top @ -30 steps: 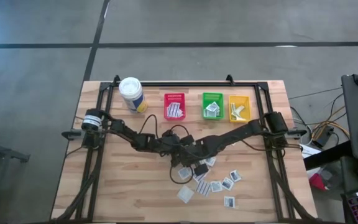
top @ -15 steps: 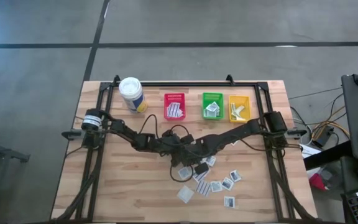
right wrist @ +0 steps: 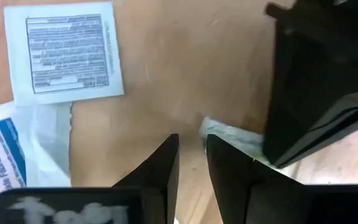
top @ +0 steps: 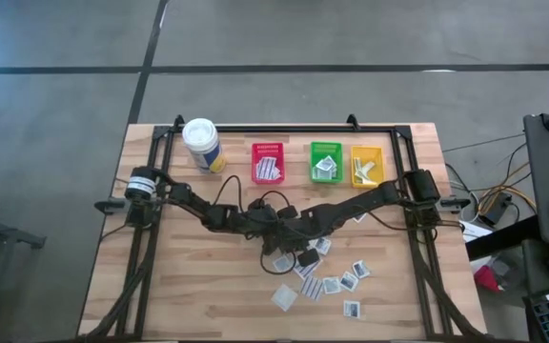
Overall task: Pick & Place First Aid Supplies
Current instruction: Put the alcohol pad in the green bin
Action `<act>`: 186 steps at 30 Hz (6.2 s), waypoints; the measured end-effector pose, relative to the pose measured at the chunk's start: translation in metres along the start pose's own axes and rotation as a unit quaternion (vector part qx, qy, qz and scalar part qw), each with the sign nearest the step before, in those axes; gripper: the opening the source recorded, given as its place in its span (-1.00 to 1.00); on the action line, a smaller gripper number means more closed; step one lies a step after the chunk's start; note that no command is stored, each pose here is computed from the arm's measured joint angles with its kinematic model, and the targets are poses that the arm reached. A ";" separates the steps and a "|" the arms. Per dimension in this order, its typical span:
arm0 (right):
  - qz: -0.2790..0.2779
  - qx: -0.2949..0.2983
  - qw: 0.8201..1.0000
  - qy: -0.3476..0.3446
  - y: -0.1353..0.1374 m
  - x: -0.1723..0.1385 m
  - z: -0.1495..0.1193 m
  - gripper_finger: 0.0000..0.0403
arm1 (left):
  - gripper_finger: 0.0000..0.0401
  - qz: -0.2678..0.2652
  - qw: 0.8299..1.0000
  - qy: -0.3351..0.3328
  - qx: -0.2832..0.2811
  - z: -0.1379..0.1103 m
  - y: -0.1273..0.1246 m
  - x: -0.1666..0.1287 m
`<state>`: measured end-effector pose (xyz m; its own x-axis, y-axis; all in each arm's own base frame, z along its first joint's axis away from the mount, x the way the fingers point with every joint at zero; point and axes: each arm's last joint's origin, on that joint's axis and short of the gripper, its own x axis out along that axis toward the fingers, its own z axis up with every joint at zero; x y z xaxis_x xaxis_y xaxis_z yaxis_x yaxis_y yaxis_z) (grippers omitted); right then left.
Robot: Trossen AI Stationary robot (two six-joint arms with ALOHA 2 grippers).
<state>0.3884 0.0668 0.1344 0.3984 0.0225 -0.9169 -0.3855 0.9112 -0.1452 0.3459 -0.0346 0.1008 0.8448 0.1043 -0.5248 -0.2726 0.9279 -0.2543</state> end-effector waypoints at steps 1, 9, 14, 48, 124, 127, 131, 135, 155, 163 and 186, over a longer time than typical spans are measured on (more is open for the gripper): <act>0.000 0.000 1.000 0.002 0.001 0.001 -0.002 -0.61 | -1.00 0.003 1.000 -0.001 0.000 0.000 0.000 0.000; -0.001 0.016 1.000 0.005 -0.002 0.004 -0.007 -0.66 | -1.00 0.003 1.000 -0.004 -0.003 0.000 0.000 0.000; -0.009 0.017 1.000 0.006 -0.004 0.003 -0.006 -0.66 | -1.00 0.002 1.000 -0.003 -0.003 0.000 0.000 0.000; -0.009 0.019 0.999 0.027 -0.007 0.010 -0.004 -0.66 | -1.00 0.005 1.000 0.002 -0.017 -0.001 0.001 0.000; -0.139 0.142 0.980 0.008 -0.055 -0.155 -0.064 -0.96 | -1.00 -0.022 0.991 -0.070 0.116 -0.002 0.021 -0.096; -0.150 0.171 0.974 0.014 -0.063 -0.160 -0.085 -0.96 | -1.00 -0.023 0.991 -0.068 0.117 -0.003 0.020 -0.096; -0.172 0.226 0.959 0.008 -0.074 -0.169 -0.115 -0.96 | -1.00 -0.024 0.990 -0.069 0.117 -0.002 0.020 -0.096; -0.196 0.295 0.935 0.000 -0.083 -0.176 -0.144 -0.96 | -1.00 -0.023 0.990 -0.069 0.117 -0.002 0.020 -0.096; -0.232 0.566 0.791 0.017 -0.091 -0.167 -0.219 -0.96 | -1.00 -0.025 0.991 -0.069 0.109 -0.002 0.020 -0.096; -0.223 0.572 0.786 0.068 -0.092 -0.153 -0.222 -0.96 | -1.00 -0.028 0.993 -0.068 0.096 -0.002 0.020 -0.096; -0.209 0.552 0.791 0.161 -0.093 -0.131 -0.230 -0.96 | -1.00 -0.046 0.992 -0.065 0.097 -0.002 0.019 -0.096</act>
<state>0.1807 -0.1155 0.1825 -0.0022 -0.3203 -0.9473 0.7558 0.6198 -0.2113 0.2586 -0.0281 0.1444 0.9174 0.0493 -0.3948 -0.1083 0.9858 -0.1287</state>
